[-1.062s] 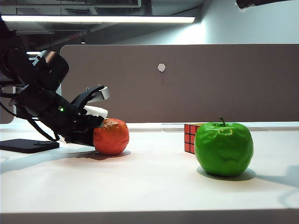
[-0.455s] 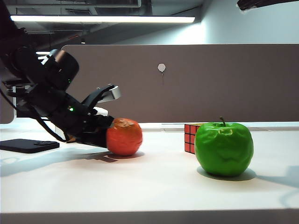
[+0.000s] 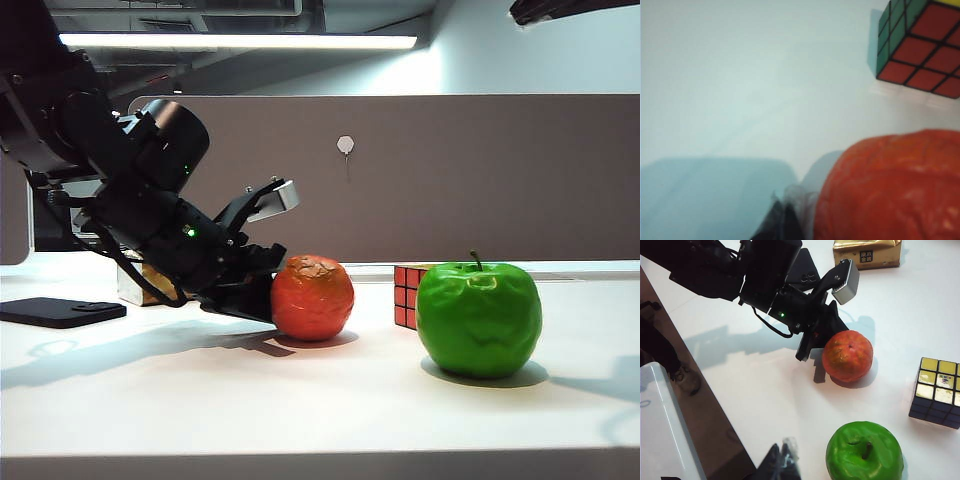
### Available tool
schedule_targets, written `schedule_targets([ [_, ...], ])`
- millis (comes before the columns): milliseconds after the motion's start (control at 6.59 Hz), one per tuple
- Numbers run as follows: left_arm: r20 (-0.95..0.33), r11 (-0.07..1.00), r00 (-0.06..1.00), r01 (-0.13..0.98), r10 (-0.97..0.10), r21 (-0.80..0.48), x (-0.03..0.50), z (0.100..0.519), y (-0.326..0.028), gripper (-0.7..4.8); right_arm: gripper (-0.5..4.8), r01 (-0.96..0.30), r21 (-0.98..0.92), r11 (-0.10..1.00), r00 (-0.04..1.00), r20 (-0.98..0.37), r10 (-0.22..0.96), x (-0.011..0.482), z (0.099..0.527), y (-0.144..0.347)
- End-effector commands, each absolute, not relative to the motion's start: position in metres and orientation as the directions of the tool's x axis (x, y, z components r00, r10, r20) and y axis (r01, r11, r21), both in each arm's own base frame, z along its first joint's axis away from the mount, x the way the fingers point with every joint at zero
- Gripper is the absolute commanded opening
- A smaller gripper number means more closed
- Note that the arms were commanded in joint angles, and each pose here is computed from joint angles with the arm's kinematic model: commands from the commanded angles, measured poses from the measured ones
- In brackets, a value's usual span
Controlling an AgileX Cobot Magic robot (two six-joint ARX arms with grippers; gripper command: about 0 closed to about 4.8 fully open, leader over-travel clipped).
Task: Move all the fruits on the tabletop near the face of the Rubik's cube that has the color most similar to each fruit.
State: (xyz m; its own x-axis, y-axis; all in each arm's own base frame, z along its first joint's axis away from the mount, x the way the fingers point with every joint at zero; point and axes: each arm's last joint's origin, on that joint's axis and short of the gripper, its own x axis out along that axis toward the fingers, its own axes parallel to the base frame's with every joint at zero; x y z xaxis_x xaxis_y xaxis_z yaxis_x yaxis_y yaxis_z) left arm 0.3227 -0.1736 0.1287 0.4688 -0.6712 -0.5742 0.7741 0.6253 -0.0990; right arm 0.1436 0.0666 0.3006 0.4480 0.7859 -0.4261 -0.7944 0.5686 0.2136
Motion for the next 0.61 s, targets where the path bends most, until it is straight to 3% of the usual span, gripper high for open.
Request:
schedule_targets([
  [152, -0.535, 0.599, 0.459, 0.793, -0.709, -0.113, 0.317, 0.134, -0.191, -0.05, -0.01, -0.78, 0.259, 0.57, 0.407, -0.482, 0.776, 0.138, 0.295, 0.065],
  [607, -0.589, 0.734, 0.593, 0.679, -0.549, 0.0, 0.318, 0.137, -0.185, -0.05, -0.01, -0.78, 0.256, 0.572, 0.411, -0.48, 0.775, 0.122, 0.299, 0.059],
])
